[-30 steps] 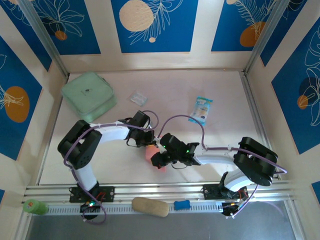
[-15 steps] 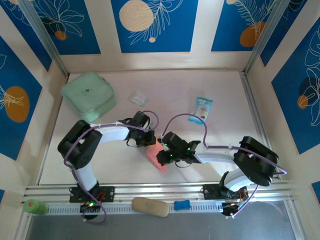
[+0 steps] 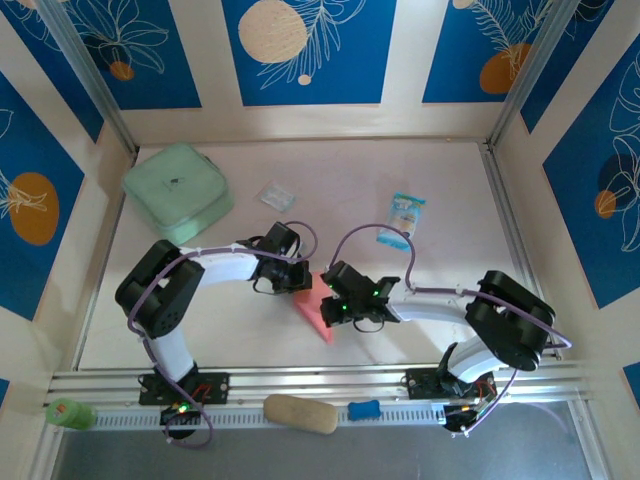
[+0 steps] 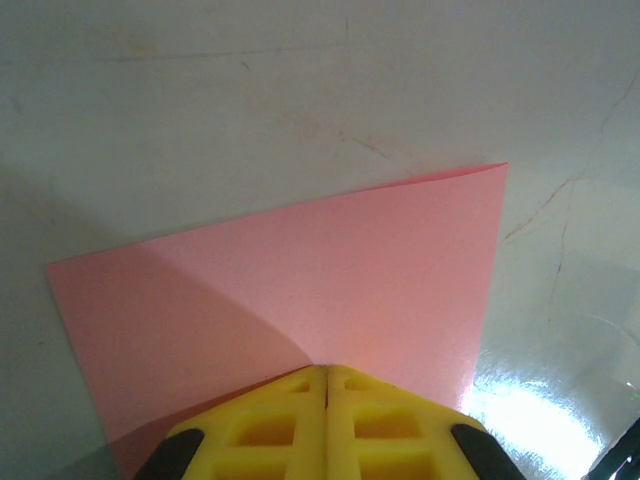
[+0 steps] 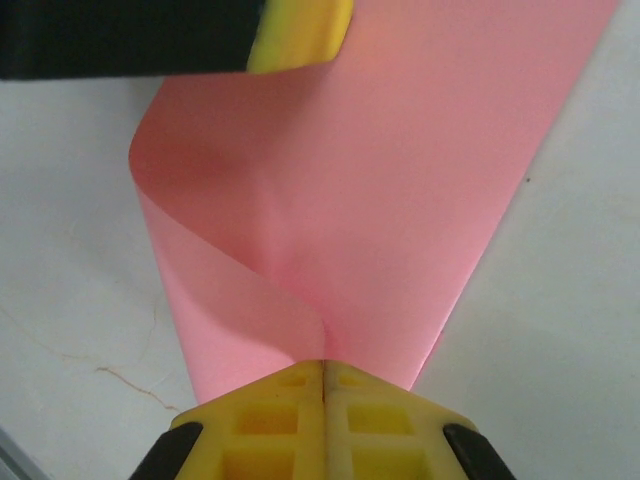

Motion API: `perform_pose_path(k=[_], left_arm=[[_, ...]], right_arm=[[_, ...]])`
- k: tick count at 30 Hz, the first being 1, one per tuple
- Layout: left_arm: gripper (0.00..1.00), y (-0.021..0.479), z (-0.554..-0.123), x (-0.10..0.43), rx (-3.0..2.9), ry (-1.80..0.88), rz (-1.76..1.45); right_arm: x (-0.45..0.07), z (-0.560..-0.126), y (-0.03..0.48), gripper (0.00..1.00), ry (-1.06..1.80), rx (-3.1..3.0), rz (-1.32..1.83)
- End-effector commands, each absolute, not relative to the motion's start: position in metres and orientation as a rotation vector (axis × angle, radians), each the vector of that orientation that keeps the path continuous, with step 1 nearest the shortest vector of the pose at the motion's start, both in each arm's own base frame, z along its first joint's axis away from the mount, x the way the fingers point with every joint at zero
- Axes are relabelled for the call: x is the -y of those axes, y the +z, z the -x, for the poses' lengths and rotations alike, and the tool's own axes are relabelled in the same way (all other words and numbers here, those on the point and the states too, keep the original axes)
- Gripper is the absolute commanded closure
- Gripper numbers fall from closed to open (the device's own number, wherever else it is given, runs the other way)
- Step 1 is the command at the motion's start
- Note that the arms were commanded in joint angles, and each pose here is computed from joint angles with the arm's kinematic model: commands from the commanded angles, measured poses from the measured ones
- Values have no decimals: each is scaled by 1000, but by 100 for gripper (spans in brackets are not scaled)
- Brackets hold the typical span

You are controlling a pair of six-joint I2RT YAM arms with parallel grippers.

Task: Fold a paper plane with a square sheet of paper (pick it up from the middle)
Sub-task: Perform the third fold on the triangle at the bottom-center of the table.

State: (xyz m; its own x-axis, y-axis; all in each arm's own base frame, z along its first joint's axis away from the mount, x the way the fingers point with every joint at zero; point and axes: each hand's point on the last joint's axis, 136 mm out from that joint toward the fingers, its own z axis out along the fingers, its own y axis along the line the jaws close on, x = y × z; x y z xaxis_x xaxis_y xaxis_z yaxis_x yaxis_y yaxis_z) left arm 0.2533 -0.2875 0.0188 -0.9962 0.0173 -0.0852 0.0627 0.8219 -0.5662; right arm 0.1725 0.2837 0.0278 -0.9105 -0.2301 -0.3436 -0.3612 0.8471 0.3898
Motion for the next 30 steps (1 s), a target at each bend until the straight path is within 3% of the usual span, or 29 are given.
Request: perform_pose_path(k=[1,30], left_arm=[[95,1,-241,275,-3007,-854,-32],[95,0,-240,277,-3005,-872,-24]], right_arm=[[-281,-176,27,98,622,-2765,428],[-285,-183,26,99,638,-2782,438]])
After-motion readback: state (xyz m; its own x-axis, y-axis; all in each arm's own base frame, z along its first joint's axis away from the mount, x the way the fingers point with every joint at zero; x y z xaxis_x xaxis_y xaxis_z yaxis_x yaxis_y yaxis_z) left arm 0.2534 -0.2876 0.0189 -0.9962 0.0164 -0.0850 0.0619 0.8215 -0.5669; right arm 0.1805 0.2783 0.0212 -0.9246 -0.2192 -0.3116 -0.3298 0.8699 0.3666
